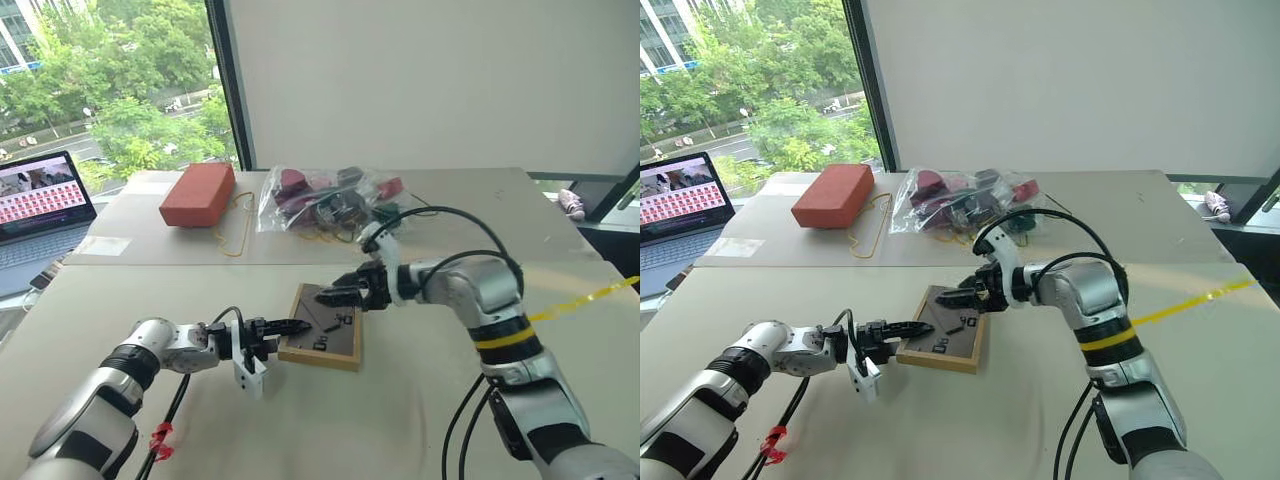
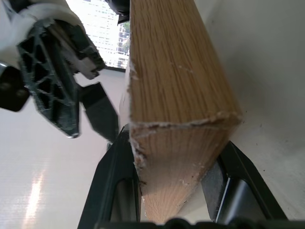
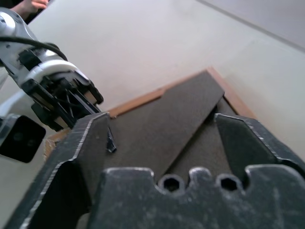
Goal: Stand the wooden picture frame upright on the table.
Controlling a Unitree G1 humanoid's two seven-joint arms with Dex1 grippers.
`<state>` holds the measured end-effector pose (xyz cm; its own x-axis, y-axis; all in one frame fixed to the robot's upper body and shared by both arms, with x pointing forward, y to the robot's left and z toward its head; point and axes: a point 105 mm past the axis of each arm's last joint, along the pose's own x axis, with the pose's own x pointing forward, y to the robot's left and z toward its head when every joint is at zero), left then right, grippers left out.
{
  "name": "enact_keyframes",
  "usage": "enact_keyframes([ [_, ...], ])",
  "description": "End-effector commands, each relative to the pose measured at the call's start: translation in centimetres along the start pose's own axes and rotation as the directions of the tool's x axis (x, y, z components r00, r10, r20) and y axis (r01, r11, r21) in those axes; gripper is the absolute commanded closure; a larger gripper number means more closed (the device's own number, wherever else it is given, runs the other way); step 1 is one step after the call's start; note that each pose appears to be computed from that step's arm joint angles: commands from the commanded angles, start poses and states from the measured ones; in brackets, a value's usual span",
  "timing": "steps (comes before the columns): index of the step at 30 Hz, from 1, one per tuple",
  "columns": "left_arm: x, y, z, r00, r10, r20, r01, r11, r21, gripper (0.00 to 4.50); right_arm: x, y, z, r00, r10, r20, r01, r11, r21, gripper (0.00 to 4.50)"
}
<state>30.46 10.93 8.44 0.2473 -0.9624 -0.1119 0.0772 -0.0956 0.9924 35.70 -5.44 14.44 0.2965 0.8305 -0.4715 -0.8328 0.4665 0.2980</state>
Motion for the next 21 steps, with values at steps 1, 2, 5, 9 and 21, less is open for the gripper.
enact_keyframes([
  [1, -0.2, -2.8, 1.0, 0.997, -0.081, 0.010, 0.082, 0.995, -0.060, 3.36, 0.9, 0.3, 0.8, 0.998, 0.067, -0.006, -0.067, 0.998, -0.015, 0.02],
  [2, -0.2, -2.7, 0.9, 0.997, -0.078, 0.008, 0.079, 0.995, -0.059, 3.36, 1.2, 0.4, 0.6, 0.996, 0.087, -0.020, -0.088, 0.996, -0.013, 0.02],
  [5, -0.2, -2.8, 0.9, 0.997, -0.081, 0.007, 0.081, 0.995, -0.057, 3.36, 2.5, 2.5, 0.5, 0.977, 0.212, -0.028, -0.211, 0.977, 0.015, 0.02],
  [9, -0.2, -2.8, 1.0, 0.997, -0.082, 0.005, 0.082, 0.995, -0.058, 3.36, 2.6, 6.7, 2.3, 0.920, 0.390, 0.040, -0.391, 0.920, 0.020, 0.02],
  [21, 0.0, -2.9, 1.1, 0.997, -0.077, 0.000, 0.077, 0.994, -0.073, 3.36, 0.2, 5.6, 2.7, 0.961, 0.265, 0.082, -0.263, 0.964, -0.043, 0.02],
])
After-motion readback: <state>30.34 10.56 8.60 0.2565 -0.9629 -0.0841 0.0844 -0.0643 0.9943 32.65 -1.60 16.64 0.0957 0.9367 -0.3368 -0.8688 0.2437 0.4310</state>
